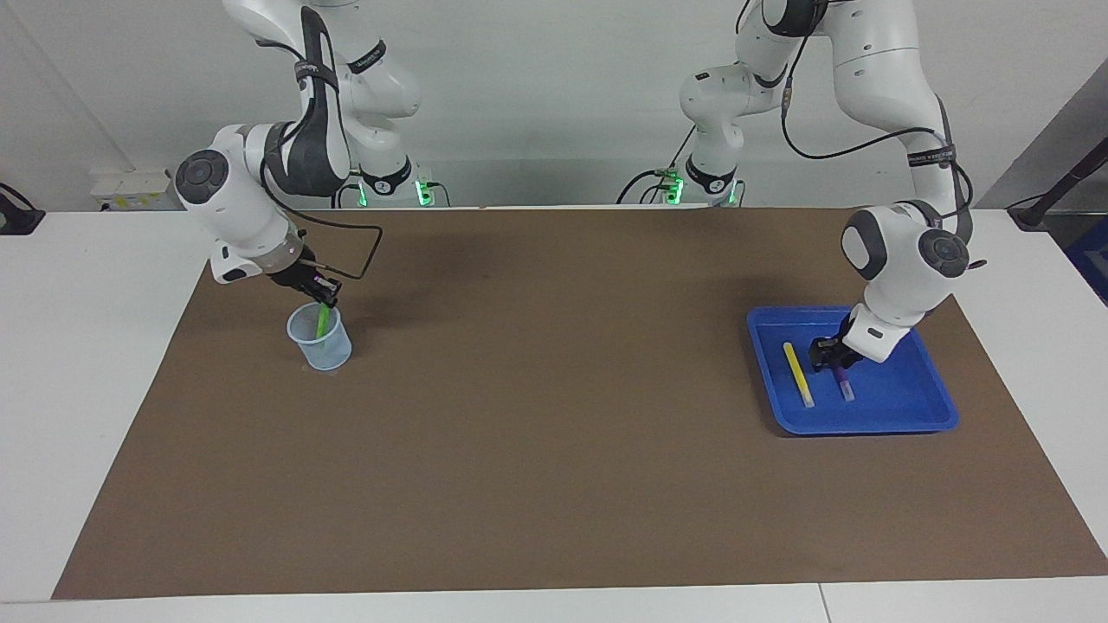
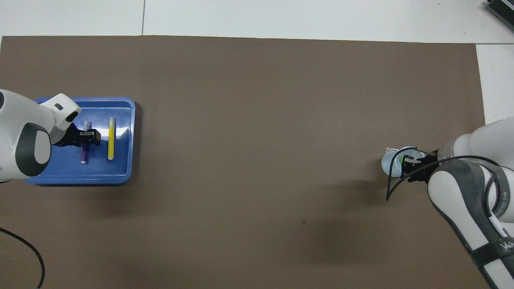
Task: Right arm passes pens to left for tray arrangement
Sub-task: 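Release the purple pen in the tray while the right gripper grasps the green pen, then lift the green pen with the right gripper while the left gripper approaches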
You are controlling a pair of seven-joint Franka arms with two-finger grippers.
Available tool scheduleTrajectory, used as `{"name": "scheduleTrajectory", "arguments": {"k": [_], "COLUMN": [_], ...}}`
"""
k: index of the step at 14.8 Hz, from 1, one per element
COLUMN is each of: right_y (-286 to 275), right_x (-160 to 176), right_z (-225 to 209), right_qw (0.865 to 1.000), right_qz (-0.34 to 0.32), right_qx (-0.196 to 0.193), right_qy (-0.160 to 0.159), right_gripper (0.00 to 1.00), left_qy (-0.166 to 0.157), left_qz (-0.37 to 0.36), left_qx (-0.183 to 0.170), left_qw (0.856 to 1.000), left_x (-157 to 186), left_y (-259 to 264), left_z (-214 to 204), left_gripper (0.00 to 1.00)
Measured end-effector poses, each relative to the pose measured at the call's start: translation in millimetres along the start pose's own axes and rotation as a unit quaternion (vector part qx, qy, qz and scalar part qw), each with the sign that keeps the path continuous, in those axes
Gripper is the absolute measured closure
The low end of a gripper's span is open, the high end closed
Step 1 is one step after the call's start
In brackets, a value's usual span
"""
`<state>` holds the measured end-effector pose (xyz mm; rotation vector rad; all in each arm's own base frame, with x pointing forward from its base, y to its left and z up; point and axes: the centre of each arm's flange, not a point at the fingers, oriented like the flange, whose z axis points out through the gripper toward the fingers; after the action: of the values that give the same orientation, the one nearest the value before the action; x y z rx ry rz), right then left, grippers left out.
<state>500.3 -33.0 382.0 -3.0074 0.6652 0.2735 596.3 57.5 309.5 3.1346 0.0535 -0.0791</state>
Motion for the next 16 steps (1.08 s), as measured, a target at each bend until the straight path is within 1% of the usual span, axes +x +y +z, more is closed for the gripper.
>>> {"name": "scheduleTrajectory", "arguments": {"k": [1,3,5,7,9,10,11,12,13,14,15,16], "right_y": [0,-1,-7,-15,-21,-21,-22,-23,-24,-25,-29,-35], "right_x": [0,0,-3,-6,-14,-18,-21,-24,-26,-27,-28,-30], "right_z": [0,-1,-7,-28,-58,-75,-92,-109,-125,-138,-148,-156], "right_qw": [1.0,1.0,0.999,0.997,0.994,0.993,0.99,0.986,0.981,0.976,0.969,0.96], "right_qz": [-0.001,-0.008,-0.036,-0.078,-0.103,-0.119,-0.14,-0.166,-0.193,-0.219,-0.247,-0.276], "right_qx": [0.0,-0.001,-0.004,-0.007,-0.01,-0.011,-0.012,-0.01,-0.012,-0.02,-0.028,-0.033], "right_qy": [0.0,-0.001,-0.009,-0.02,-0.027,-0.026,-0.021,-0.014,-0.005,0.004,0.014,0.022], "right_gripper": [0.83,0.83,0.83,0.83,0.83,0.83,0.83,0.83,0.83,0.83,0.83,0.83], "left_qy": [-0.005,-0.015,-0.025,-0.033,-0.038,-0.043,-0.048,-0.054,-0.06,-0.064,-0.068,-0.071], "left_qz": [-0.003,-0.012,-0.016,-0.017,-0.033,-0.05,-0.066,-0.081,-0.103,-0.131,-0.162,-0.188], "left_qx": [-0.004,-0.017,-0.026,-0.035,-0.052,-0.056,-0.059,-0.063,-0.074,-0.088,-0.105,-0.122], "left_qw": [1.0,1.0,0.999,0.999,0.997,0.996,0.995,0.993,0.99,0.985,0.979,0.972], "left_x": [2,6,10,15,18,19,19,20,20,21,21,21], "left_y": [0,1,2,5,11,15,20,27,36,45,54,61], "left_z": [-5,-17,-33,-53,-74,-86,-97,-109,-121,-131,-141,-149], "left_gripper": [0.38,0.4,0.38,0.4,0.3,0.3,0.23,0.12,0.1,0.1,0.03,0.0]}}
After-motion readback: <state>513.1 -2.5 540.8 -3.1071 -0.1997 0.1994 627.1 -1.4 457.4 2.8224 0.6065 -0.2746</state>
